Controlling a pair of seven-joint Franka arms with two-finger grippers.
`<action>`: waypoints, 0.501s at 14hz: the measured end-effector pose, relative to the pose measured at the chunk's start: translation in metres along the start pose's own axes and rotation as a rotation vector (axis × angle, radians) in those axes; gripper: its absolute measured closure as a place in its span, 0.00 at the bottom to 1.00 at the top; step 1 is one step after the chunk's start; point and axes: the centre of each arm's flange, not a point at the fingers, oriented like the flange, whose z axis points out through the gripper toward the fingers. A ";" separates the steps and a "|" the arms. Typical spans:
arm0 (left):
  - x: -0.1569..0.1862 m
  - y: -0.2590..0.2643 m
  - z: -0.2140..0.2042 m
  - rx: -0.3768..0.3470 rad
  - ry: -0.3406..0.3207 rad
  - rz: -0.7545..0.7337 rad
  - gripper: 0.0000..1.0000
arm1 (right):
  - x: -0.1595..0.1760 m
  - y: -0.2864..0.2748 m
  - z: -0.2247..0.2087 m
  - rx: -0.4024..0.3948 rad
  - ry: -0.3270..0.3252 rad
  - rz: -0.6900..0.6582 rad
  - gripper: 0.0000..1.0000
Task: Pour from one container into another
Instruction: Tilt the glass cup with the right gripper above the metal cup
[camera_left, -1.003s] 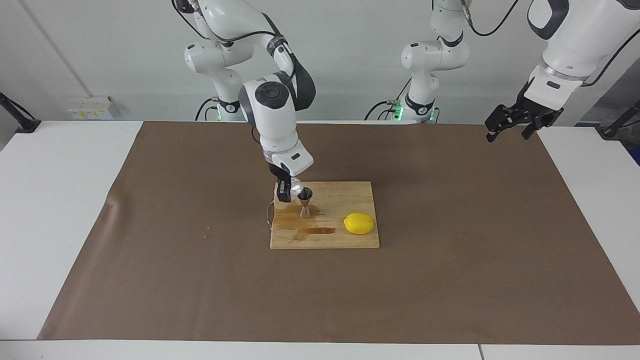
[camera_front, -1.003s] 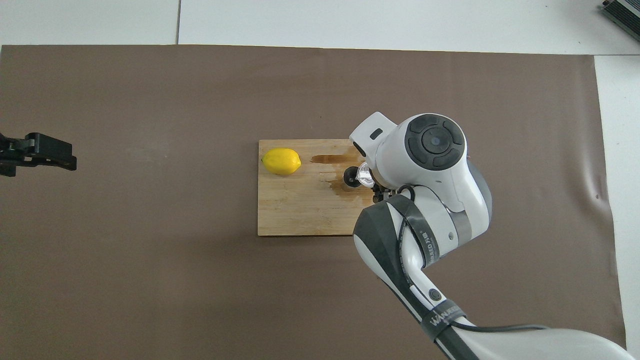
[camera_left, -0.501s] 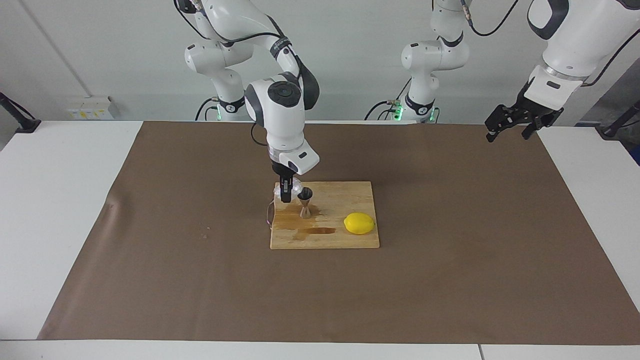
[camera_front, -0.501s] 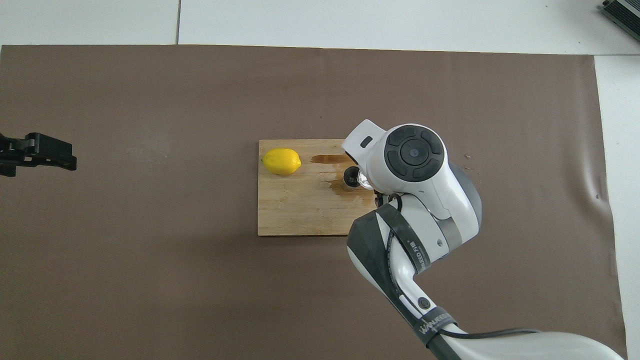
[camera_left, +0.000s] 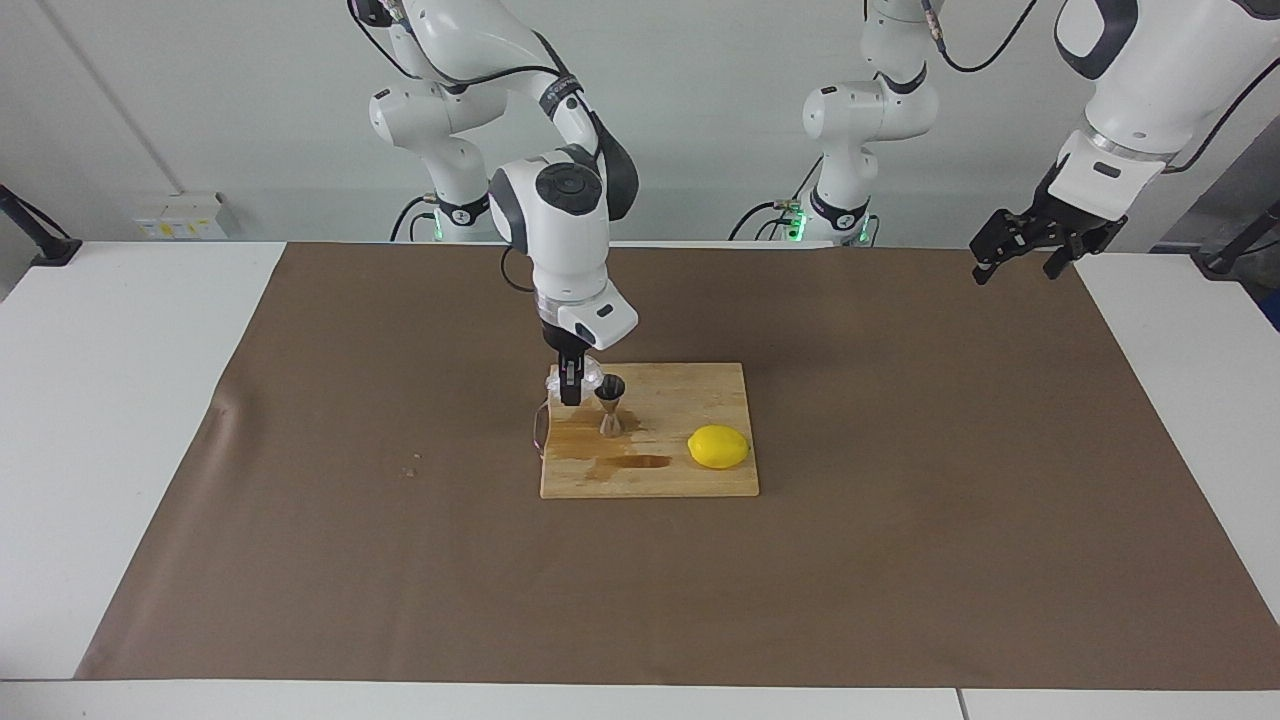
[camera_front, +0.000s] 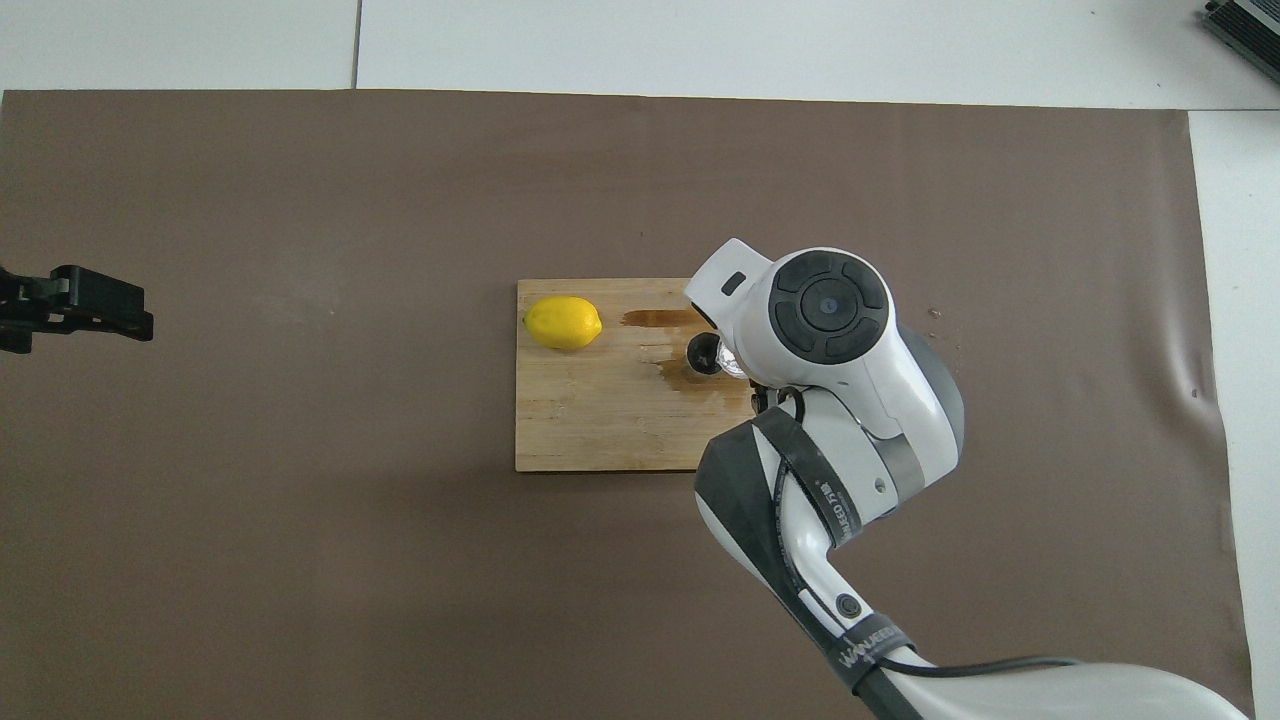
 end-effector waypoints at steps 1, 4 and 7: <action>0.000 0.000 0.000 0.000 0.000 0.000 0.00 | 0.000 0.001 0.000 -0.007 -0.001 -0.002 0.49; 0.000 0.000 0.000 0.000 0.000 0.000 0.00 | 0.000 0.001 -0.001 -0.013 0.000 -0.004 0.49; 0.000 0.000 0.000 0.000 0.000 0.000 0.00 | 0.000 0.001 -0.001 -0.014 0.000 -0.004 0.49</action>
